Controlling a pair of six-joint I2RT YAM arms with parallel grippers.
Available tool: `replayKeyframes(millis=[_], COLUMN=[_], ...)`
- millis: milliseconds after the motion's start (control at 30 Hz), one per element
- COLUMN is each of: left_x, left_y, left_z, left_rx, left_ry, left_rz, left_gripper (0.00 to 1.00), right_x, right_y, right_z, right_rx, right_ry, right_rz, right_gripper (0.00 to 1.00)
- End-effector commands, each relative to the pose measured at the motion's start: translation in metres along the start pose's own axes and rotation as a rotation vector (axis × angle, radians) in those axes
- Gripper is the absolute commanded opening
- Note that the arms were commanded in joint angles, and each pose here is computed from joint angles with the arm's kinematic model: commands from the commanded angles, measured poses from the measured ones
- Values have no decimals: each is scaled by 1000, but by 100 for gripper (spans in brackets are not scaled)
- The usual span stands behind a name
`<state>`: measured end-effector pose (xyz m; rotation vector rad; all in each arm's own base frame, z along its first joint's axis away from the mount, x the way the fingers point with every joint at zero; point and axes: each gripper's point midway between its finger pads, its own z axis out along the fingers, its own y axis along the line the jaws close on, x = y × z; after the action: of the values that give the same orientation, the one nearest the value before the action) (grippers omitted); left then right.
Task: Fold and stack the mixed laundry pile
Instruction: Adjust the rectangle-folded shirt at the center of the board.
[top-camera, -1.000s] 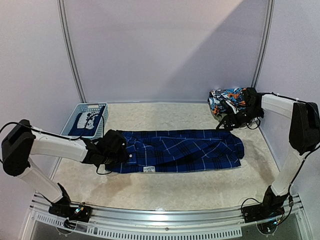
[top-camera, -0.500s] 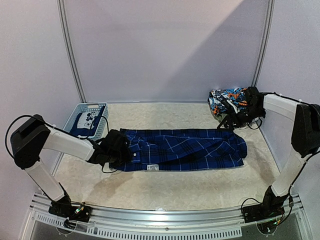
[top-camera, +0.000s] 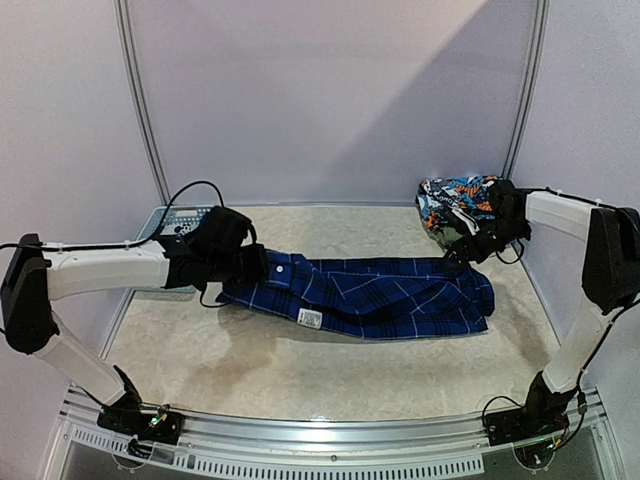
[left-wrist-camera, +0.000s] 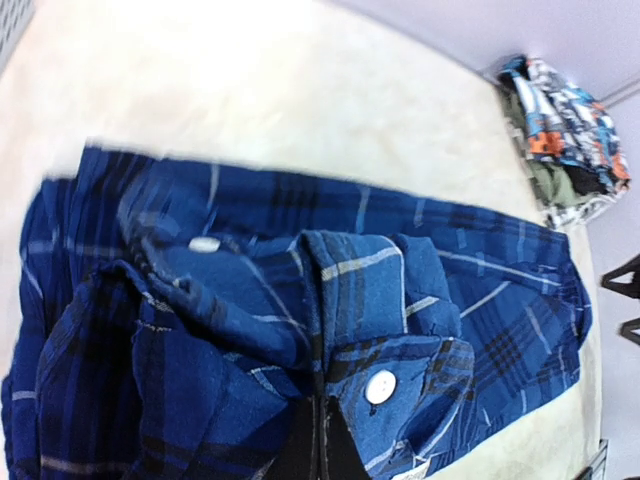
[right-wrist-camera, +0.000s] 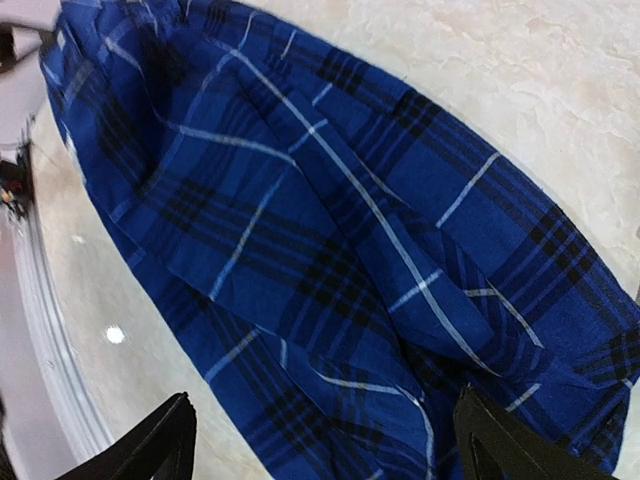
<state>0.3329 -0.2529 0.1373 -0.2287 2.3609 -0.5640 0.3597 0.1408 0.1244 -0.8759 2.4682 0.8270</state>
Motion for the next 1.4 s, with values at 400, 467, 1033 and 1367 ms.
replayKeyframes(millis=[400, 467, 1033, 1367], left_x=[-14, 4, 4, 53], left_y=[1, 11, 62, 63], left_z=[-15, -7, -39, -2], left_rx=[-15, -23, -227, -97], left_ry=[82, 126, 90, 197], left_rz=[104, 73, 117, 20], left_gripper=[0, 0, 36, 32], right_x=[36, 35, 64, 62], right_y=[-25, -23, -39, -26], right_z=[20, 21, 29, 21], right_rx=[72, 64, 121, 107], right_ry=[123, 115, 229, 210], right_rz=[-436, -428, -371, -354], right_gripper=[85, 84, 84, 84])
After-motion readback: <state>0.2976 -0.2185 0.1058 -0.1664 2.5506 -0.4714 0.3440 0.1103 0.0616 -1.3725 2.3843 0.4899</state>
